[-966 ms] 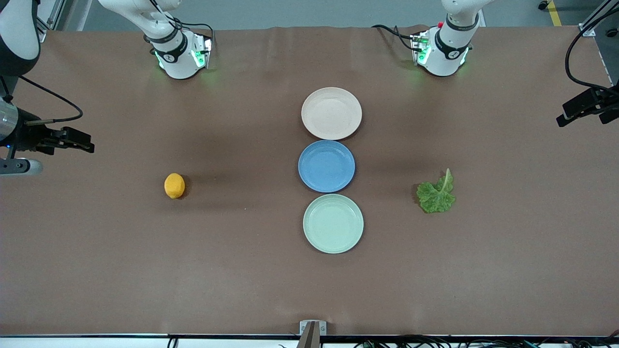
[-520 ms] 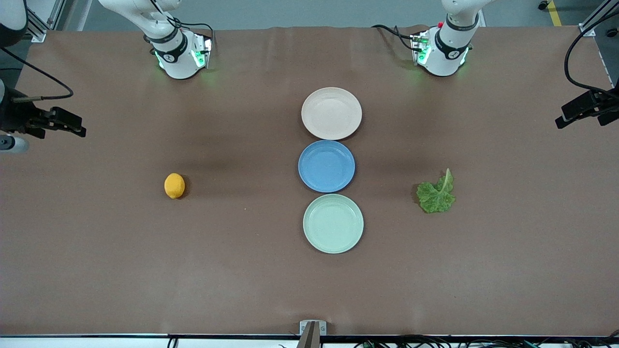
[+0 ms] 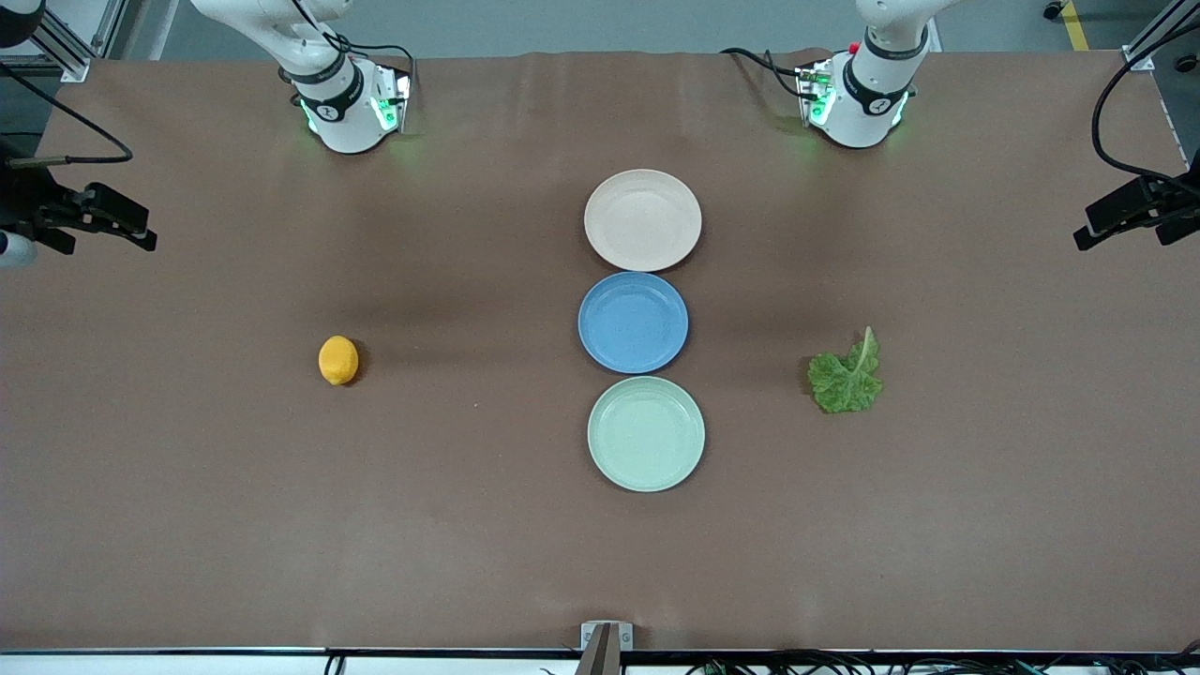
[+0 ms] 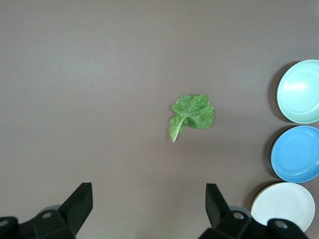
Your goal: Pick lemon and lettuce from plates
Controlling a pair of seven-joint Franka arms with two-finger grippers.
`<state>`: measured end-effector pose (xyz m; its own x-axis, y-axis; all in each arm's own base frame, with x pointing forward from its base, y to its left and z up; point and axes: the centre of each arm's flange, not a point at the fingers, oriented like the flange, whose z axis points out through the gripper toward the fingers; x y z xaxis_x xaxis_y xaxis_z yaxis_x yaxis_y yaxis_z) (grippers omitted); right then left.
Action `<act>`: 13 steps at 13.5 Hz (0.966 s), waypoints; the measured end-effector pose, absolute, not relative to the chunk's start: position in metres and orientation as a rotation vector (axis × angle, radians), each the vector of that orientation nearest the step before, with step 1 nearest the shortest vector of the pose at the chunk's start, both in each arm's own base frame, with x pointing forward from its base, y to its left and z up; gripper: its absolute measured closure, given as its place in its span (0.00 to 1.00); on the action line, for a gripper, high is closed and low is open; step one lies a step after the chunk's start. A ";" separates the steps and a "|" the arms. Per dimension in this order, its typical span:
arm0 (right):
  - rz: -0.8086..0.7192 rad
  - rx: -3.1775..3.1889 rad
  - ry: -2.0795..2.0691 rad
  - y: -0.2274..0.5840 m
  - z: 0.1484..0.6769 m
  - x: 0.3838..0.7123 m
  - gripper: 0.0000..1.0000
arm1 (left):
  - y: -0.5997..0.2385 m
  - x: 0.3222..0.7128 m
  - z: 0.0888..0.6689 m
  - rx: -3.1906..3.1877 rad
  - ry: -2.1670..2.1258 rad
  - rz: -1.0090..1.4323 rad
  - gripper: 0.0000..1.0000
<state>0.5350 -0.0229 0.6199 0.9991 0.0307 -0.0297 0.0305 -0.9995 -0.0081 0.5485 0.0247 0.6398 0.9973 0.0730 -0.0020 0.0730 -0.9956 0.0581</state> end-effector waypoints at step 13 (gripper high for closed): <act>-0.006 -3.134 -0.104 -0.023 0.621 0.538 0.00 | 0.025 0.549 0.644 3.081 0.111 0.014 0.00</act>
<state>0.5382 -0.0231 0.6207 0.9978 0.0663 0.0039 0.0664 -0.9978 -0.0057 0.5491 0.0254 0.6439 0.9974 0.0720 0.0067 0.0715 -0.9957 0.0587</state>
